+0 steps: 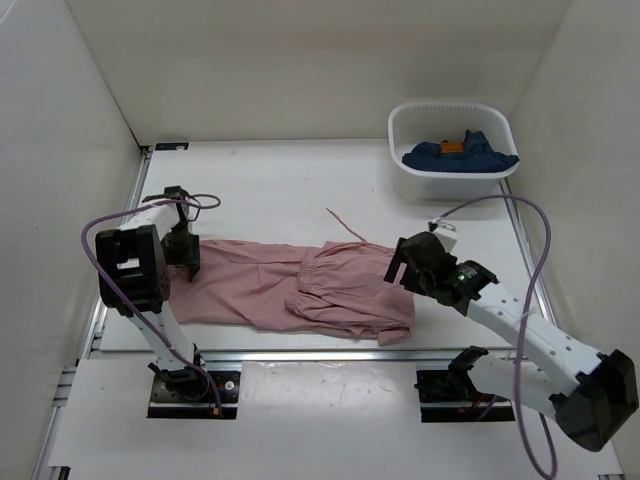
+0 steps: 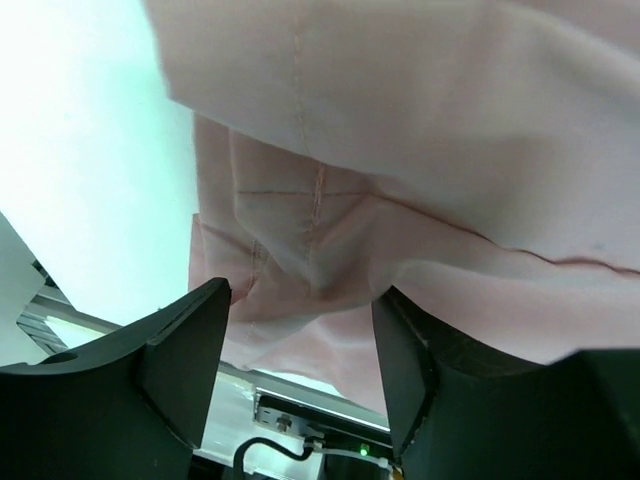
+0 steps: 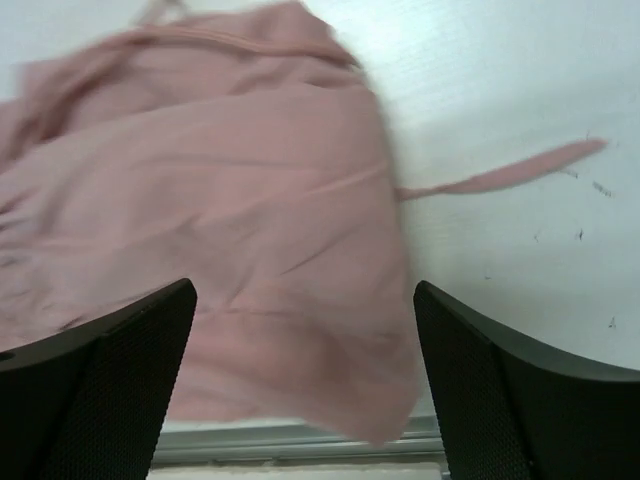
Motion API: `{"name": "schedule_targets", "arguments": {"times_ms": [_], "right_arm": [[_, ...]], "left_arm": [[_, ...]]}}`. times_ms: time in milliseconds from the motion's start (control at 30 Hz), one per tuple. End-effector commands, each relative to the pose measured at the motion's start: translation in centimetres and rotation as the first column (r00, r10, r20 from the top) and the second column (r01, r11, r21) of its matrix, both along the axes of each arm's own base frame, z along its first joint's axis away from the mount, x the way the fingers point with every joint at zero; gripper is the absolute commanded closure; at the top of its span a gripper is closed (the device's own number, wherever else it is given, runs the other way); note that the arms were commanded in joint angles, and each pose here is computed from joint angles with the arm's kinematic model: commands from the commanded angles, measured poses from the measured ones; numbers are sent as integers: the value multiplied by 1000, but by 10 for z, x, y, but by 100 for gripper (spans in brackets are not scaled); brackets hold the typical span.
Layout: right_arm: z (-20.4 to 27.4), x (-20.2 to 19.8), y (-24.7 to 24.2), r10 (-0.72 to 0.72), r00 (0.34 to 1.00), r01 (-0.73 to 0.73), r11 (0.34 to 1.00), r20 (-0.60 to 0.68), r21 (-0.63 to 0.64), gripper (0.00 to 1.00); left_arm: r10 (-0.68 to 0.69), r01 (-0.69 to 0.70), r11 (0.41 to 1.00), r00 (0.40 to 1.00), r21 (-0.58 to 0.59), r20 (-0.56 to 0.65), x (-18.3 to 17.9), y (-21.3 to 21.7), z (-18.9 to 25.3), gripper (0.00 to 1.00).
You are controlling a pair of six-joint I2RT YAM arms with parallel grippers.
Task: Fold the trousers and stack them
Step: Fold the trousers
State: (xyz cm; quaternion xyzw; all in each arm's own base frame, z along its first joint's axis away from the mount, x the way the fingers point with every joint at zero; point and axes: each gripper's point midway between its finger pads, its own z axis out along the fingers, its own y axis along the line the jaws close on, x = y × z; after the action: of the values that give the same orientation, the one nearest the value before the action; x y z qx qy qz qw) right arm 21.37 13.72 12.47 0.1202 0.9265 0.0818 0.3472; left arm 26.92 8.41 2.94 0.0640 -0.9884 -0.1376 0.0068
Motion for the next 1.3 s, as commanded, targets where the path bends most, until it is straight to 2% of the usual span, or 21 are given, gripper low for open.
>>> {"name": "schedule_targets", "arguments": {"times_ms": [0, 200, 233, 333, 367, 400, 467, 567, 633, 667, 700, 767, 800, 867, 900, 933, 967, 1033, 1067, 1133, 1267], "right_arm": [[-57, -19, 19, 110, 965, -72, 984, -236, 161, 4], [-102, -28, 27, 123, 924, -32, 968, -363, 249, 2], [-110, -30, 23, 98, 917, -1, 970, -387, 241, 8], [-124, -36, 11, 69, 891, 42, 971, -449, 233, 30], [-124, -36, 7, 64, 886, 51, 971, -459, 233, 56], [-120, -36, -2, 38, 879, 72, 975, -475, 211, 76], [-105, -22, -31, -47, 892, 123, 982, -450, 142, 100], [-48, 8, -82, -170, 925, 186, 982, -340, 13, 100], [13, 30, -100, -207, 946, 201, 978, -248, -50, 100], [29, 38, -114, -237, 947, 213, 968, -218, -129, 100], [69, 55, -113, -239, 962, 222, 966, -133, -135, 100], [79, 56, -92, -206, 965, 169, 962, -161, -216, 100], [94, 60, -60, -121, 984, 91, 971, -129, -219, 100], [76, 60, -20, -52, 976, -7, 963, -210, -271, 100], [70, 49, 17, 38, 970, -107, 954, -241, -281, 100], [82, 53, 41, 72, 972, -135, 950, -224, -282, 100], [58, 45, 52, 75, 941, -204, 905, -331, -373, 100], [63, 39, 87, 151, 930, -294, 853, -335, -430, 100], [48, 34, 90, 143, 909, -336, 808, -391, -483, 100], [43, 26, 101, 180, 898, -383, 771, -401, -510, 100], [35, 17, 92, 184, 893, -394, 761, -410, -516, 100]], "left_arm": [[26, -23, 999, 992, -28, 126, 22, 3, 34, 29], [78, -67, 996, 968, -55, 236, 35, 15, 74, 26], [102, -91, 994, 966, -55, 237, 33, 23, 74, 25], [141, -127, 988, 974, -90, 176, 12, 25, 56, 20], [143, -130, 987, 980, -95, 140, 4, 22, 42, 20], [144, -132, 986, 982, -98, 122, 1, 21, 34, 18], [144, -131, 984, 984, -121, 106, -2, 17, 24, 18], [106, -85, 972, 990, -218, 88, 4, -11, 14, 18], [80, -43, 946, 991, -322, 105, 14, -37, 17, 18], [49, -12, 933, 994, -360, 93, 17, -53, 15, 18], [29, 10, 918, 995, -396, 91, 20, -66, 17, 18], [-10, 54, 873, 996, -485, 92, 29, -95, 21, 18], [-51, 87, 860, 995, -503, 84, 29, -111, 21, 18], [-78, 108, 815, 994, -570, 76, 33, -133, 21, 18], [-99, 108, 795, 994, -597, 48, 29, -145, 22, 18], [-103, 113, 753, 993, -648, 53, 32, -158, 29, 18], [-110, 109, 731, 993, -673, 41, 31, -166, 30, 18], [-145, 112, 704, 989, -702, 13, 22, -183, 30, 18], [-158, 121, 688, 987, -716, 14, 20, -190, 32, 17], [-193, 126, 654, 981, -746, -4, 11, -208, 37, 17], [-224, 99, 590, 974, -802, -45, -6, -230, 47, 14]]}}
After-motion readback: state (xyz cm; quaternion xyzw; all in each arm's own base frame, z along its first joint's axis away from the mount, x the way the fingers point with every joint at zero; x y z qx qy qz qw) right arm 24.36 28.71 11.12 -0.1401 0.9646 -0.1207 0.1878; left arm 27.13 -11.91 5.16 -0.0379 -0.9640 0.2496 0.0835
